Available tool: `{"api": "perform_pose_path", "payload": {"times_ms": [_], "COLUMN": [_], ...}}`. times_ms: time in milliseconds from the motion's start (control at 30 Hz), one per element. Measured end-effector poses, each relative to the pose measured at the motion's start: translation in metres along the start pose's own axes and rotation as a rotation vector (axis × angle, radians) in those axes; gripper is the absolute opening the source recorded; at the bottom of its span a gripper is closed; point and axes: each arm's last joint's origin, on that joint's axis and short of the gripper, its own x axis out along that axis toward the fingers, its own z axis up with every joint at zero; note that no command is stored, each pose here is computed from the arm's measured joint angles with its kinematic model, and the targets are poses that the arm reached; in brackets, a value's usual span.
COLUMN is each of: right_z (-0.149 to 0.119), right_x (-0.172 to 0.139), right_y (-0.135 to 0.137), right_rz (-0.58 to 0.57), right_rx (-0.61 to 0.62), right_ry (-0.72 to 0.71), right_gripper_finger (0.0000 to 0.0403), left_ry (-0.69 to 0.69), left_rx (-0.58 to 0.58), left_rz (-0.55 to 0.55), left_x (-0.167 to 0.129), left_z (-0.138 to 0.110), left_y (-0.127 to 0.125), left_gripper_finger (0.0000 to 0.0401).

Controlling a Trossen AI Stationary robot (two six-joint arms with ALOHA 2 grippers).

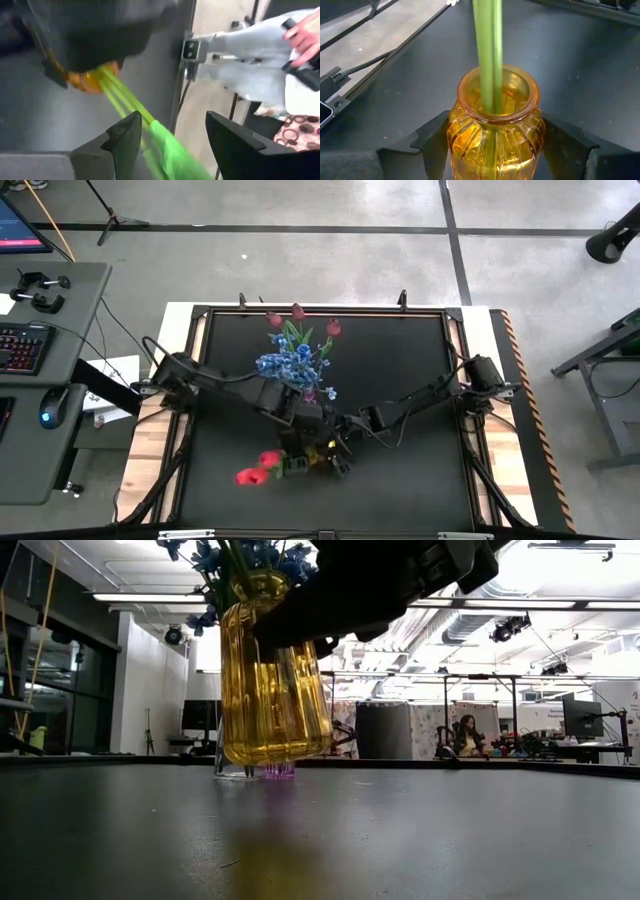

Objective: Sort flowers into vase by color
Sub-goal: Put the red flower into the yellow vase

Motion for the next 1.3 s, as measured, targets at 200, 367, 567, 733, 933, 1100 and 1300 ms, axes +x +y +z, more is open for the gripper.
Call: {"api": "perform_pose_path", "payload": {"times_ms": [200,367,567,733,933,1100,1300], "right_z": [0.001,0.000,-0.001,-0.001,-0.002,-0.002,-0.002], "right_x": [-0.001,-0.001,0.000,0.000,0.000,0.000,0.000], "right_y": [-0.003,-0.003,-0.002,-0.002,-0.002,-0.002,-0.002], "right_rz": [-0.007,-0.006,-0.004,-0.004,-0.003,-0.004,-0.004], "right_rx": [0.004,0.002,0.001,-0.020,-0.041,-0.041,-0.041], "right_ry": [-0.003,0.002,0.012,0.012,0.013,0.013,0.013], "right_gripper_finger": [0.0251,0.0251,0.0251,0.0250,0.0250,0.0250,0.0250], "left_ry": [-0.057,-0.060,-0.026,-0.003,-0.004,-0.007,0.001], "left_rx": [0.009,0.012,0.003,0.081,0.160,0.244,0.251], "left_rz": [-0.027,-0.028,-0.032,-0.030,0.021,0.157,0.161], "left_x": [-0.019,-0.020,-0.016,-0.012,-0.008,-0.008,-0.009], "left_z": [0.008,0.009,0.004,-0.002,-0.006,-0.008,-0.008], "left_y": [0.000,0.002,-0.001,-0.009,-0.013,-0.007,-0.004], "left_gripper_finger": [0.0209,0.0209,0.0209,0.0209,0.0216,0.0227,0.0235]}}
